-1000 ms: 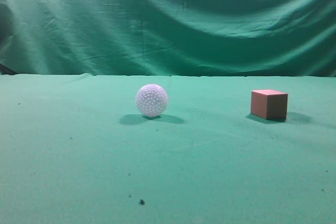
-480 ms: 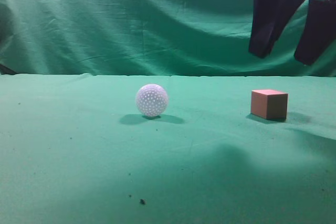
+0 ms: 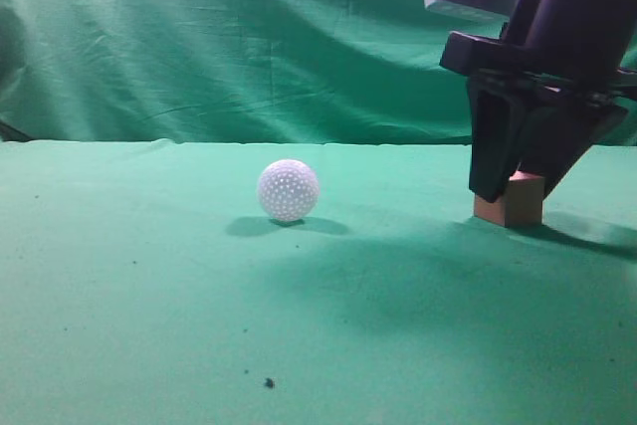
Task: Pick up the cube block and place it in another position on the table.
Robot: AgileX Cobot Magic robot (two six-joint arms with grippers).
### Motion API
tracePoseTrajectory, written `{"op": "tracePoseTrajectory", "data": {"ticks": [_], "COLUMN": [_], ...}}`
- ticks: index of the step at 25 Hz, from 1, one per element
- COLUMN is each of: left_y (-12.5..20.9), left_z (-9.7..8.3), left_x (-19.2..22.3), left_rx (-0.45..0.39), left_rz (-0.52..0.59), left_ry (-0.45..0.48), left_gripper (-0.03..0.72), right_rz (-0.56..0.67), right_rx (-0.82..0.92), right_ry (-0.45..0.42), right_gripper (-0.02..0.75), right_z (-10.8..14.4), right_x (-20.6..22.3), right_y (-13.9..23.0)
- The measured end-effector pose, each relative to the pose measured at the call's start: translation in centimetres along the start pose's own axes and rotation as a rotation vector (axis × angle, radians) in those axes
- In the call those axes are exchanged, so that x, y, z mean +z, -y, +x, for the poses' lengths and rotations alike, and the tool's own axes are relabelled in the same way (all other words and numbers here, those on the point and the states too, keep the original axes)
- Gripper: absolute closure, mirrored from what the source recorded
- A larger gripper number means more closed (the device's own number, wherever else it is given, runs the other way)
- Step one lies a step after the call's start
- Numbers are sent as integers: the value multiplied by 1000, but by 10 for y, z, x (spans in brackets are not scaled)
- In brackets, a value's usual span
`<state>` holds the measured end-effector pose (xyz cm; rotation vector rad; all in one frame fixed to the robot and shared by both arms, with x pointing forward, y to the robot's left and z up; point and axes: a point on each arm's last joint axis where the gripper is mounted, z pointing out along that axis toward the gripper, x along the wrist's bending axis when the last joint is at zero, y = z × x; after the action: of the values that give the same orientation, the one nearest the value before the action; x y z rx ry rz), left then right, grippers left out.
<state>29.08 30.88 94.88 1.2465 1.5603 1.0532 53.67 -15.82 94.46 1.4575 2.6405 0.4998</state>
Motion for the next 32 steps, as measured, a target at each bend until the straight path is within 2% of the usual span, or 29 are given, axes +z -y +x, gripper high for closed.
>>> {"op": "tracePoseTrajectory", "data": {"ticks": [3, 6, 11, 13, 17, 21, 25, 30, 32], "left_y": [0, 0, 0, 0, 0, 0, 0, 0, 0], "left_z": [0, 0, 0, 0, 0, 0, 0, 0, 0], "left_x": [0, 0, 0, 0, 0, 0, 0, 0, 0], "left_rx": [0, 0, 0, 0, 0, 0, 0, 0, 0], "left_rz": [0, 0, 0, 0, 0, 0, 0, 0, 0], "left_ry": [0, 0, 0, 0, 0, 0, 0, 0, 0], "left_gripper": [426, 426, 426, 426, 426, 426, 426, 426, 426], "right_rz": [-18, -74, -192, -185, -139, -68, -43, -42, -56], "right_rx": [-22, -26, 93, 130, 167, 179, 185, 257, 279], "right_ry": [31, 111, 212, 226, 226, 214, 208, 146, 121], "right_gripper": [517, 517, 517, 517, 517, 517, 517, 262, 240], "right_z": [-3, -11, -44, -59, -71, -78, -80, -75, -71], "right_x": [-10, -27, -51, -47, -31, 3, 15, 11, -4], "right_y": [-14, -35, -66, -72, -80, -83, -81, -83, -87]}}
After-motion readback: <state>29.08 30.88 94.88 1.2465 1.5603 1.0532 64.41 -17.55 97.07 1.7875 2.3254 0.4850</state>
